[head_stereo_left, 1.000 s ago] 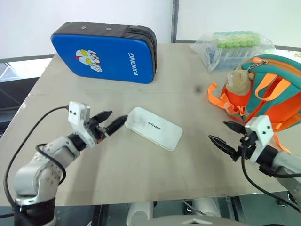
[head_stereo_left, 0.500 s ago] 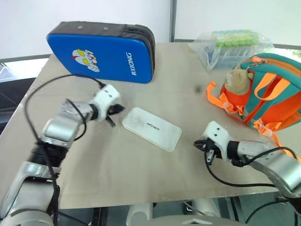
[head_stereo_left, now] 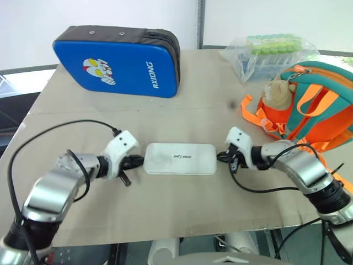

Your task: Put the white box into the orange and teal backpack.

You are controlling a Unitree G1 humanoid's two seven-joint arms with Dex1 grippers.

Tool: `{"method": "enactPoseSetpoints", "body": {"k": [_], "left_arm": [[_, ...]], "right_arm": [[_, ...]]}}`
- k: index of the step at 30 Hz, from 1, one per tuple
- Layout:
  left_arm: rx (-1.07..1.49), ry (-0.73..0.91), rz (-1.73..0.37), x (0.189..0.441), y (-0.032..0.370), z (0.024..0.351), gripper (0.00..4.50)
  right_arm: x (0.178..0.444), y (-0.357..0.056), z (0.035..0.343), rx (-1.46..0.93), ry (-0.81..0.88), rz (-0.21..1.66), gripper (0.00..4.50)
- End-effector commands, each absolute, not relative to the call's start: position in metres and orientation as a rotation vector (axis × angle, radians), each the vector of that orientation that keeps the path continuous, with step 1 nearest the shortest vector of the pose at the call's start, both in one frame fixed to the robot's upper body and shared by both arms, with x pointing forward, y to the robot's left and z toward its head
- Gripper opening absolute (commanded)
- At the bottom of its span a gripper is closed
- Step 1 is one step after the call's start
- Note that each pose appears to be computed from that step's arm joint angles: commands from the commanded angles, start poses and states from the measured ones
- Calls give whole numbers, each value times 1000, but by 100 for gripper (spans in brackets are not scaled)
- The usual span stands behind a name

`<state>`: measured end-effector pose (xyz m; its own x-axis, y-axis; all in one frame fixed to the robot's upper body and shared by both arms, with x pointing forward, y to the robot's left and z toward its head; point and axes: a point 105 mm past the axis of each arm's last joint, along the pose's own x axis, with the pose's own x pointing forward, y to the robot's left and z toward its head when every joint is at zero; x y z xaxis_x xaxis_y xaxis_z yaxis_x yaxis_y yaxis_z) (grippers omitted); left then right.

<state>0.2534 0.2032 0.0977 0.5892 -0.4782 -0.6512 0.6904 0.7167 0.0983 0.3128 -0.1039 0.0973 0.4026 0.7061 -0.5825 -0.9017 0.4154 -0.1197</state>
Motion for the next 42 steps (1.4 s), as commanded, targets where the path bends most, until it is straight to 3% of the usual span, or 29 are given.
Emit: {"method": "enactPoseSetpoints", "body": {"k": [1, 5, 7, 8, 9, 10, 14, 15, 16, 26, 36, 42], "left_arm": [[276, 610, -654, 246, 194, 105, 48], [120, 570, -601, 249, 201, 108, 48], [-36, 574, -564, 245, 222, 109, 48], [-116, 570, -556, 243, 232, 112, 97], [-196, 579, -527, 242, 247, 113, 119], [-251, 609, -523, 239, 256, 112, 177], [-466, 724, -665, 224, 257, 121, 356], [-500, 755, -688, 223, 256, 121, 424], [-540, 782, -715, 224, 253, 120, 448], [-643, 883, -821, 268, 212, 95, 448], [-723, 906, -951, 274, 166, 93, 448], [-771, 843, -946, 272, 159, 105, 191]], "right_arm": [[323, -112, 111, -524, 432, 1059, 0], [331, -119, 108, -619, 409, 1023, 0], [329, -126, 113, -603, 389, 995, 0], [325, -128, 116, -588, 378, 998, 0], [318, -129, 119, -574, 364, 1017, 0], [311, -132, 120, -565, 365, 1024, 0], [301, -131, 123, -562, 353, 1027, 0], [300, -129, 123, -564, 352, 1033, 0], [298, -126, 122, -568, 352, 1039, 0], [307, -94, 100, -673, 362, 1104, 0], [314, -48, 103, -679, 224, 1212, 0], [317, -79, 123, -556, 181, 1039, 0]]}}
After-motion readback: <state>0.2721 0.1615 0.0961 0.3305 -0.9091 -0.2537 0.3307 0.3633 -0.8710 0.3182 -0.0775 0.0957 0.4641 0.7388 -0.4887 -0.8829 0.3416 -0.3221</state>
